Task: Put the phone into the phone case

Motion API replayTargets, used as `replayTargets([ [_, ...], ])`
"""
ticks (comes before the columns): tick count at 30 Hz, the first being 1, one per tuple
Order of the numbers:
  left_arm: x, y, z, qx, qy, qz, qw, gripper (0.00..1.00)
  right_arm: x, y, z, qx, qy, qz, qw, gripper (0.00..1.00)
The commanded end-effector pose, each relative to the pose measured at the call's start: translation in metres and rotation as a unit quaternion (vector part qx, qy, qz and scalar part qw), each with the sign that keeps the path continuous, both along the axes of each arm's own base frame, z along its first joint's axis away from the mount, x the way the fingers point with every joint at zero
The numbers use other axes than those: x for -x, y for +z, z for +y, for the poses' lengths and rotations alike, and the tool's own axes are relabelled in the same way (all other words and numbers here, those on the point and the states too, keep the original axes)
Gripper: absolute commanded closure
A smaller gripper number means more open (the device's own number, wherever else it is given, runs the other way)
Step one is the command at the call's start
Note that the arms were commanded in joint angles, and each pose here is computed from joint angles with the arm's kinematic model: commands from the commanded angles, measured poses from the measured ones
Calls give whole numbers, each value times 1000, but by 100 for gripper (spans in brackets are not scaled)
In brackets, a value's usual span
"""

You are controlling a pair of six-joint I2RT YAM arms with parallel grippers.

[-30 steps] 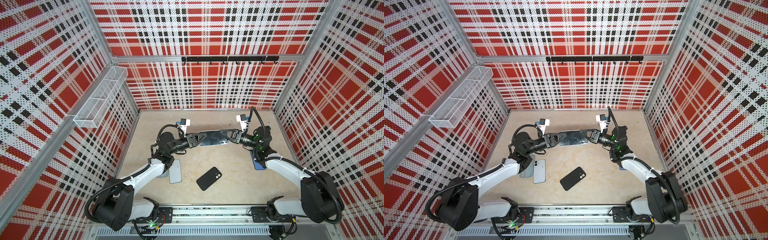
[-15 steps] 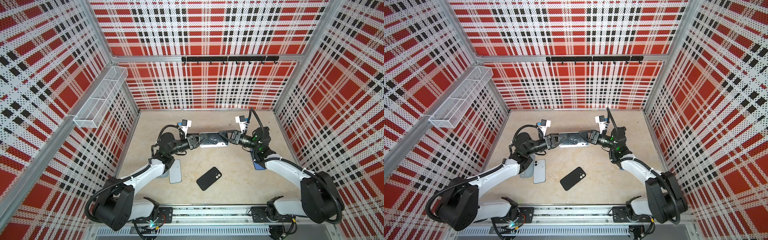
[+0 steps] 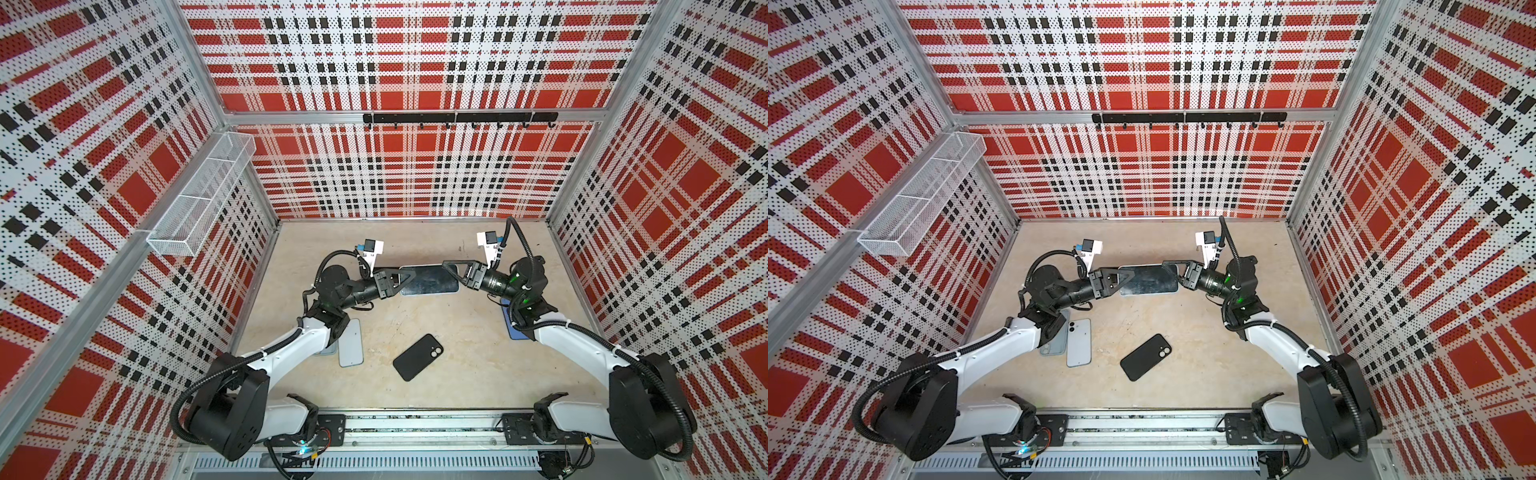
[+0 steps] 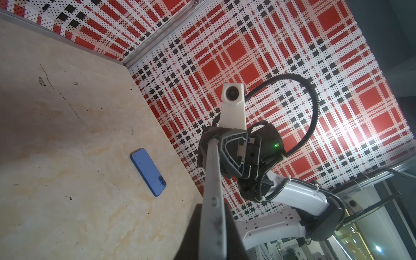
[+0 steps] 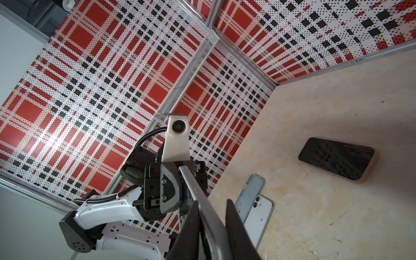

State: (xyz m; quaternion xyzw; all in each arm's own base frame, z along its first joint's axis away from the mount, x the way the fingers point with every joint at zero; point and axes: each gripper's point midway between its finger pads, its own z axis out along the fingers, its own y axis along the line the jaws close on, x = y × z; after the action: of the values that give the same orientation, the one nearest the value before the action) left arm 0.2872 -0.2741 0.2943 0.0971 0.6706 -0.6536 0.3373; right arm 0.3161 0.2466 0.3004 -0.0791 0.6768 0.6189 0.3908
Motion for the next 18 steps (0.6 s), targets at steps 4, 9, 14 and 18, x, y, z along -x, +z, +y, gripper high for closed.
replayTargets([
  [4,3,10,0,4,-4,-35,999,100,-4,4,-7,4,-21,-11,1000,78],
  [9,1,12,3,6,5,-37,999,100,-2,6,-7,10,-17,-9,1000,66],
  [14,0,13,6,8,12,-38,999,100,5,-3,-7,17,-7,5,1000,66],
  [18,-2,15,10,10,21,-39,999,100,12,-13,-7,22,4,16,1000,64],
])
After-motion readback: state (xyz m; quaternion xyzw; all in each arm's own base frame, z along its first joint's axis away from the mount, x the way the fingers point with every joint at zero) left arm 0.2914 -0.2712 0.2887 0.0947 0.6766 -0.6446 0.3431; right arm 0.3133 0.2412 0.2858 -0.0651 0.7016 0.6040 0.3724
